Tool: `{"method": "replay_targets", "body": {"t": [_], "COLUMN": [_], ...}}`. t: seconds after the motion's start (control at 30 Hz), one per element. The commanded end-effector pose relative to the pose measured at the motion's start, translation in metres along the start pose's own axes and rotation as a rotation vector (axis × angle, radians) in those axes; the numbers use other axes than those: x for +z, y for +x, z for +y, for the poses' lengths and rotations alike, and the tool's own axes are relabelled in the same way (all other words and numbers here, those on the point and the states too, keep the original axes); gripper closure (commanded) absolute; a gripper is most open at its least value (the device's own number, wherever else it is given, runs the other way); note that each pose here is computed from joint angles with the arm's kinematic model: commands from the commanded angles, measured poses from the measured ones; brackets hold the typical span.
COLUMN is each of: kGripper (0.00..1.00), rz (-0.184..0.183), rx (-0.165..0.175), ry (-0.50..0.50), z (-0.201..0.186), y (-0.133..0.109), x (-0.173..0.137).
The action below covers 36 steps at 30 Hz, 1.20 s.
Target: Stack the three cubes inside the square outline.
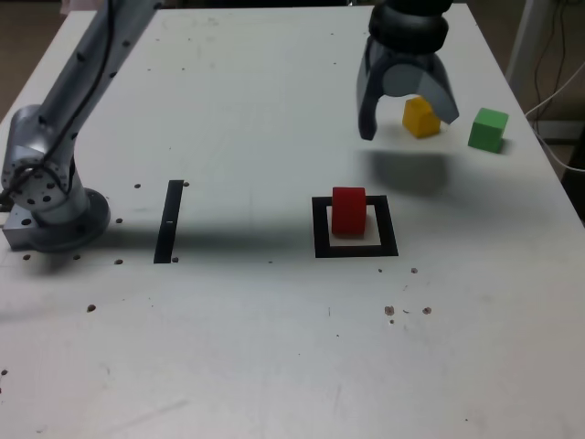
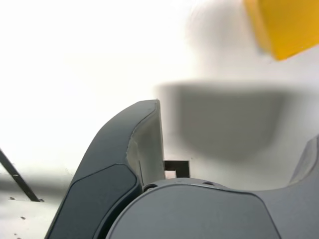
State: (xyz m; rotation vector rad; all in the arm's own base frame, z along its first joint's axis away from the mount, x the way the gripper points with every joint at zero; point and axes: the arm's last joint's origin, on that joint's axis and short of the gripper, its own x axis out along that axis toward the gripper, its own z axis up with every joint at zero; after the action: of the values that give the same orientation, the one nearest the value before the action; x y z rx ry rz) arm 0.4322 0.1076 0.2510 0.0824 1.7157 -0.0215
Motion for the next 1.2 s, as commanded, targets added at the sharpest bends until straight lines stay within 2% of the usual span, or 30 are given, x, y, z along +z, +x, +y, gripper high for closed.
{"method": "replay_targets", "body": {"t": [0.0,0.33,0.8,1.0,1.17], "kGripper": [0.0,0.0,0.02,0.08,0.19], "rz": [-0.004,-0.029,-0.022,-0.018,-0.016], "rx": [-0.004,-0.017,-0.031,-0.035,-0.036], "ry": [-0.015,-0.077,-0.137,-0.154,-0.168], "z": [0.009,0.042,0.07,0.073,0.073], "y": [0.002,0.011,0.032,0.038,0.04], "x": [0.007,0.025,0.032,0.036,0.037]}}
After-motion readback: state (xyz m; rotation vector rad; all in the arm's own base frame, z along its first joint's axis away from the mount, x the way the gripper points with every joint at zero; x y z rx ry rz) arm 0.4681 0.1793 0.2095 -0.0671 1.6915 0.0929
